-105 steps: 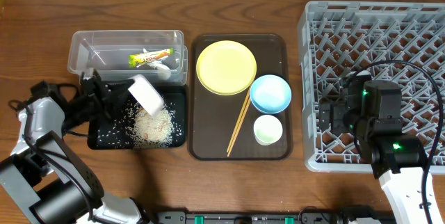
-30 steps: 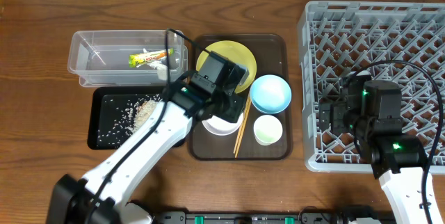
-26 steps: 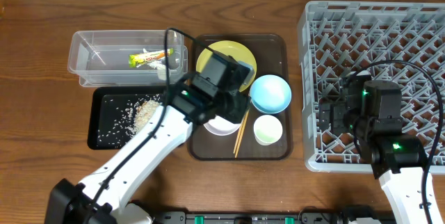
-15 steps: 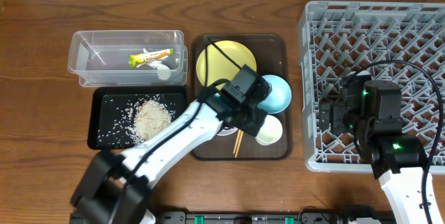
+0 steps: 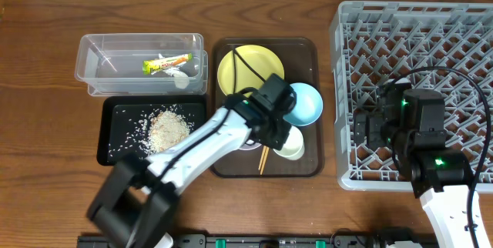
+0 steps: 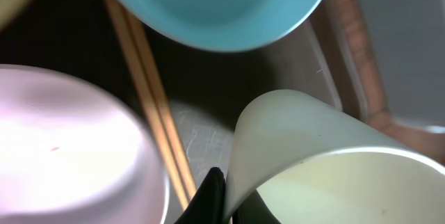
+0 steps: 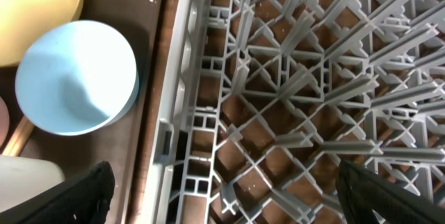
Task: Sort waste into correct bins and load items into the dishwasher rack
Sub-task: 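Grasp the white cup with the left gripper and lift it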
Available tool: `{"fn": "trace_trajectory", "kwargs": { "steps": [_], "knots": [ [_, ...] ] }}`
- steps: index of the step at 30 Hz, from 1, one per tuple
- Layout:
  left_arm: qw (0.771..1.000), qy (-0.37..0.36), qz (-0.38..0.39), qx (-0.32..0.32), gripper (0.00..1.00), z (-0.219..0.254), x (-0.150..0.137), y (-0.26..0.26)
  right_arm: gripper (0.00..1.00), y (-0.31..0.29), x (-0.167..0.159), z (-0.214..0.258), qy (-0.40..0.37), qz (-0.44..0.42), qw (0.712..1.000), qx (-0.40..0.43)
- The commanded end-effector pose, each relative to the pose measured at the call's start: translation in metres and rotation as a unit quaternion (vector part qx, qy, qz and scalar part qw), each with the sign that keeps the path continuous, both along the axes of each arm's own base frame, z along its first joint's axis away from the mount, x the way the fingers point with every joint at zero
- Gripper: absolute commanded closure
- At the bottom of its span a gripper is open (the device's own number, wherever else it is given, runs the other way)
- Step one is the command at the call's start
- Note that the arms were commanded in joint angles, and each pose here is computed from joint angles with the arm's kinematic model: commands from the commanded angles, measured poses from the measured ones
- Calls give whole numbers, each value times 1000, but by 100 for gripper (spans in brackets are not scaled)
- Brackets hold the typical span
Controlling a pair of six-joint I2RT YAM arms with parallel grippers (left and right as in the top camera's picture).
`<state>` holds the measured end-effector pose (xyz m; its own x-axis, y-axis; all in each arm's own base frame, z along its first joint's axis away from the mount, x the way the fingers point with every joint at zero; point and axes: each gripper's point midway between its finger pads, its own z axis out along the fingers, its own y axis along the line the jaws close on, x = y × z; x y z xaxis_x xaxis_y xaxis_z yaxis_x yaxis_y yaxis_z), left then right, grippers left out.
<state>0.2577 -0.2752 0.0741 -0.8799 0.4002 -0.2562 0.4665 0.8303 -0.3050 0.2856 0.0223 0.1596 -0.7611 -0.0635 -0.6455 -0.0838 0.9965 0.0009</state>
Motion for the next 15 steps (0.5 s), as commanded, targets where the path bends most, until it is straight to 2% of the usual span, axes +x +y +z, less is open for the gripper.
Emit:
{"fn": "trace_trajectory", "kwargs": {
  "steps": [1,4,7,10,12,15],
  "knots": [
    [997,-28,28,-61,94,48,12,9,1,0,7,11,-20,-7,1000,2],
    [990,-41,69,-115,94,80,30,25,1,3,16,20,-43,-10,999,16],
    [974,-38,121,-190,94,107,56,42,1,18,22,26,-58,13,997,55],
    [941,-8,172,-290,94,131,86,56,1,55,22,30,-54,90,986,133],
    [920,16,172,-351,94,144,98,58,1,79,18,32,-46,150,971,179],
    [888,74,149,-429,94,158,104,51,1,117,5,39,-37,261,931,252]
  ]
}}
